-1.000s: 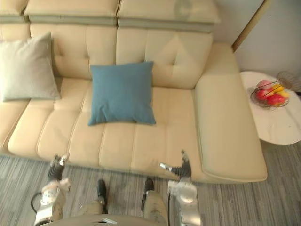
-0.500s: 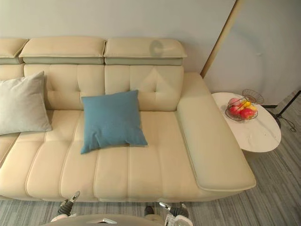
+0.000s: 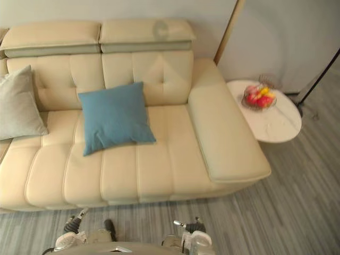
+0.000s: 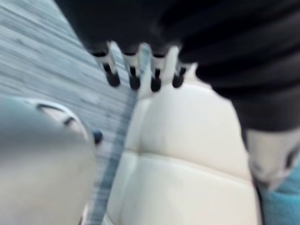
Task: Pick up cushions and gather them together orderly.
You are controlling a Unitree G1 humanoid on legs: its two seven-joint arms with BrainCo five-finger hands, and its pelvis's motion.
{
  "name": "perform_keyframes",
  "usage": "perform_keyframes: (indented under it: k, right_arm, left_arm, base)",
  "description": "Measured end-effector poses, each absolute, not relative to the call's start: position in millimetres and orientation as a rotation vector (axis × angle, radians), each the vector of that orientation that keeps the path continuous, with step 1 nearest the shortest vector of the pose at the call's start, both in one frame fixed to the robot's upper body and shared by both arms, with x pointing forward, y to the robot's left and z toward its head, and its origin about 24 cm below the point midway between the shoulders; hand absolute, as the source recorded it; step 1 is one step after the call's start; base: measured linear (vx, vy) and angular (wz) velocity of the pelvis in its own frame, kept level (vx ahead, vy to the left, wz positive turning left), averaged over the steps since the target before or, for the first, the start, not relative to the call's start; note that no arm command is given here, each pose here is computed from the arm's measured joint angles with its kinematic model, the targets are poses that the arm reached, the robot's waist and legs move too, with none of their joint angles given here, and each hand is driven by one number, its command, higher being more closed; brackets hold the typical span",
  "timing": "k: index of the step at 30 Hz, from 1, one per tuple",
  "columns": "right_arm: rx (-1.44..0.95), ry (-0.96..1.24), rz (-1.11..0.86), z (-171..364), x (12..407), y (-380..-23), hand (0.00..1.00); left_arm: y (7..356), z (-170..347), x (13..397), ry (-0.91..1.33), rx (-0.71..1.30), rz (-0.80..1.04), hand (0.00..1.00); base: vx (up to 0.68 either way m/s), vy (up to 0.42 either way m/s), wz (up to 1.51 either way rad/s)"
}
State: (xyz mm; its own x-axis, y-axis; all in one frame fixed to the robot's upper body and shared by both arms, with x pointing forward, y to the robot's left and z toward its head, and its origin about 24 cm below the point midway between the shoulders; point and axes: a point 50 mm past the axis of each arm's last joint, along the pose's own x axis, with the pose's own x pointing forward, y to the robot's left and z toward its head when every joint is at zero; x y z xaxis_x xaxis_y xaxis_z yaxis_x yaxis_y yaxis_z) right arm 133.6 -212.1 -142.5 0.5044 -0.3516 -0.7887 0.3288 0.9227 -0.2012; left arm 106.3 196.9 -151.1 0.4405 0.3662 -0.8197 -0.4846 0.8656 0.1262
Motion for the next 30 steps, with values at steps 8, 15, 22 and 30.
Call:
perform_keyframes:
  k: [8,15,22,30]
  right_arm:
    - [-0.032,0.975,-0.43,-144.7,127.9,-211.2,0.0]
    - [-0.021,0.992,-0.45,-146.9,114.7,-211.9,0.0]
    - [0.05,1.033,-0.541,-150.6,96.8,-218.4,0.0]
    - [0.12,1.1,-0.558,-158.9,85.6,-210.9,0.0]
  left_arm:
    - [193.2,-150.5,108.8,0.977,-0.113,0.509,0.0]
    - [190.6,-151.2,107.2,0.982,-0.104,0.488,0.0]
    - [189.4,-157.7,93.6,1.05,-0.124,0.479,0.0]
    - [201.4,-158.3,93.2,1.076,-0.007,0.408,0.0]
  base:
    - [-0.21,-0.001,0.04]
    - [-0.06,0.11,-0.03]
    - [-0.05,0.154,-0.21]
    - [0.1,0.027,0.21]
